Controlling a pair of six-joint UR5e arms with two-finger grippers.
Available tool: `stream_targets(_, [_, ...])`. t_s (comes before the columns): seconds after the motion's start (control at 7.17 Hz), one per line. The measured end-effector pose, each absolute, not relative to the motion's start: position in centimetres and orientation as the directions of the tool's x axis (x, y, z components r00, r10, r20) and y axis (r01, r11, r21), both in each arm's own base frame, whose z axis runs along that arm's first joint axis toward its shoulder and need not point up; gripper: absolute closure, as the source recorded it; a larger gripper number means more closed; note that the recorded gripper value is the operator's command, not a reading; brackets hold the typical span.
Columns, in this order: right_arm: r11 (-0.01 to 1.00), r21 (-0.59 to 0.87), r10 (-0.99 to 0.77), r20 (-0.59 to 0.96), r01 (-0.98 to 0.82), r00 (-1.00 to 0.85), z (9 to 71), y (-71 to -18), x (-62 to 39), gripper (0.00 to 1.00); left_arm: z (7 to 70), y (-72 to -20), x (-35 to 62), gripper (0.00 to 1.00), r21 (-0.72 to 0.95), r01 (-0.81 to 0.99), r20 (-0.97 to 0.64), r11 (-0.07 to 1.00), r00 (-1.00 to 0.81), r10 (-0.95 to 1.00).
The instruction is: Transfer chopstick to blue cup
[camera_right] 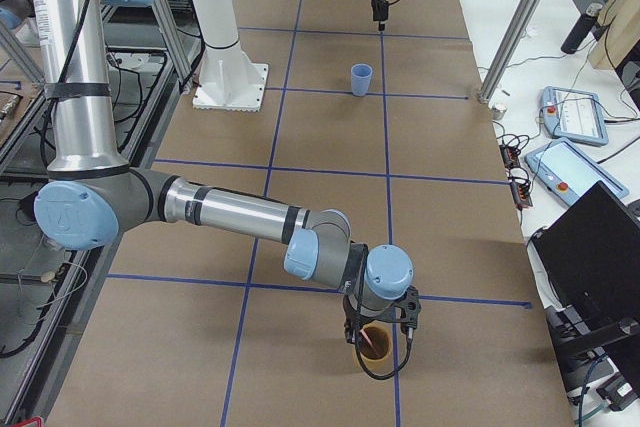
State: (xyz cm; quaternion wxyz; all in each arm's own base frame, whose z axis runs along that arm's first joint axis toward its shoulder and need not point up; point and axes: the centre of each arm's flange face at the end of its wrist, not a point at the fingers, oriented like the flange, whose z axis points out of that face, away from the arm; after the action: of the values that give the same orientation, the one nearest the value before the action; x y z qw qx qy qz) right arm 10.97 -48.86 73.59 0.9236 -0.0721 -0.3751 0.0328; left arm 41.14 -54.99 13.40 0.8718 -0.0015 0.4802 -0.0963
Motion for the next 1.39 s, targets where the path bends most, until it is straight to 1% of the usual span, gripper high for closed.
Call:
stream_targets(0.28, [0.988, -0.153, 0.116, 0.689, -0.012, 0.716, 73.3, -48.9, 11.3, 0.78, 13.3, -54.9, 41.2, 0.02, -0.094, 0.166, -0.838, 0.982, 0.52, -0.168])
stream_targets(0.42, [0.988, -0.151, 0.128, 0.689, -0.031, 0.714, 73.1, -48.6, 12.2, 0.93, 13.1, -54.9, 41.2, 0.02, -0.092, 0.166, -0.839, 0.982, 0.518, -0.167])
stream_targets(0.56, [0.987, -0.151, 0.145, 0.689, -0.055, 0.71, 73.1, -48.2, 13.4, 1.0, 12.9, -54.9, 41.2, 0.02, -0.09, 0.166, -0.84, 0.982, 0.517, -0.165])
stream_targets(0.98, [0.984, -0.152, 0.173, 0.689, -0.093, 0.703, 72.7, -46.6, 15.1, 1.0, 12.7, -54.8, 41.2, 0.02, -0.088, 0.166, -0.842, 0.982, 0.515, -0.163])
stream_targets(1.12, [0.982, -0.16, 0.181, 0.689, -0.097, 0.702, 71.8, -46.3, 15.3, 1.0, 12.8, -54.8, 41.2, 0.02, -0.089, 0.166, -0.841, 0.982, 0.516, -0.164])
stream_targets(1.39, [0.976, -0.187, 0.212, 0.686, -0.113, 0.696, 67.7, -46.2, 16.1, 1.0, 13.0, -54.8, 41.2, 0.02, -0.091, 0.166, -0.84, 0.982, 0.517, -0.166])
